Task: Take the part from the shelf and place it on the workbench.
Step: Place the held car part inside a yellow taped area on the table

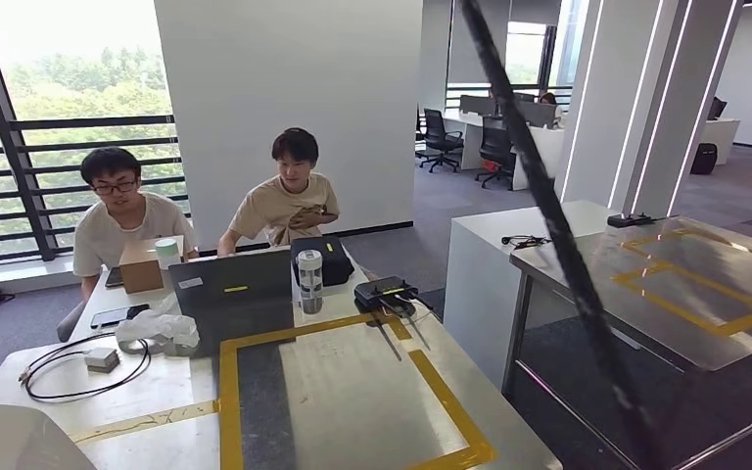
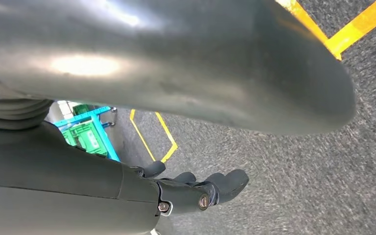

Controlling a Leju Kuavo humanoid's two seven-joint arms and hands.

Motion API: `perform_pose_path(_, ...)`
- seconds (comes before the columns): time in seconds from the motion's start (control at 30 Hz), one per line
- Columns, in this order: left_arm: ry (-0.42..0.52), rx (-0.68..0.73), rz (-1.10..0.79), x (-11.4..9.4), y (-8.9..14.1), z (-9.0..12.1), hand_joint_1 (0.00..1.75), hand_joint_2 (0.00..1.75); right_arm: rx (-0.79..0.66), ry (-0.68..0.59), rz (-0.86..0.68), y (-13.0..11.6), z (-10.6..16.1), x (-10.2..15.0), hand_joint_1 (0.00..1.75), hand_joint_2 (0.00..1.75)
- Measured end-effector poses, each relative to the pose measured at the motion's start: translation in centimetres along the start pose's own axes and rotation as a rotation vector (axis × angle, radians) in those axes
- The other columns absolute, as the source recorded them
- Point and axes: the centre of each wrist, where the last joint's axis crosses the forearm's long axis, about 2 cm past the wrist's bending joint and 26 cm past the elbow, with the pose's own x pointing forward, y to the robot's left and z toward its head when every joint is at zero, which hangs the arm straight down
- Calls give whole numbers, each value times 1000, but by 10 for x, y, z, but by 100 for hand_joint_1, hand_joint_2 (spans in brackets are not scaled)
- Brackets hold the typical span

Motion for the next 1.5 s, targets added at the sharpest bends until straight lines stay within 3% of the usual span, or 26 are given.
perform_pose_path(0.47, 20, 27, -15, 1, 1, 15, 175, 175, -1, 2, 1, 0, 0, -1, 0, 0)
perform_pose_path(1.3, 14, 13, -38, 3, 5, 7, 175, 175, 1, -3, -2, 1, 0, -1, 0, 0)
perform_pose_path(1.4, 68, 47, -144, 2, 10, 7, 175, 175, 0, -4, -4, 1, 0, -1, 0, 0)
perform_pose_path(1.5, 180, 133, -413, 0, 20, 8, 175, 175, 0, -7, -3, 2, 0, -1, 0, 0)
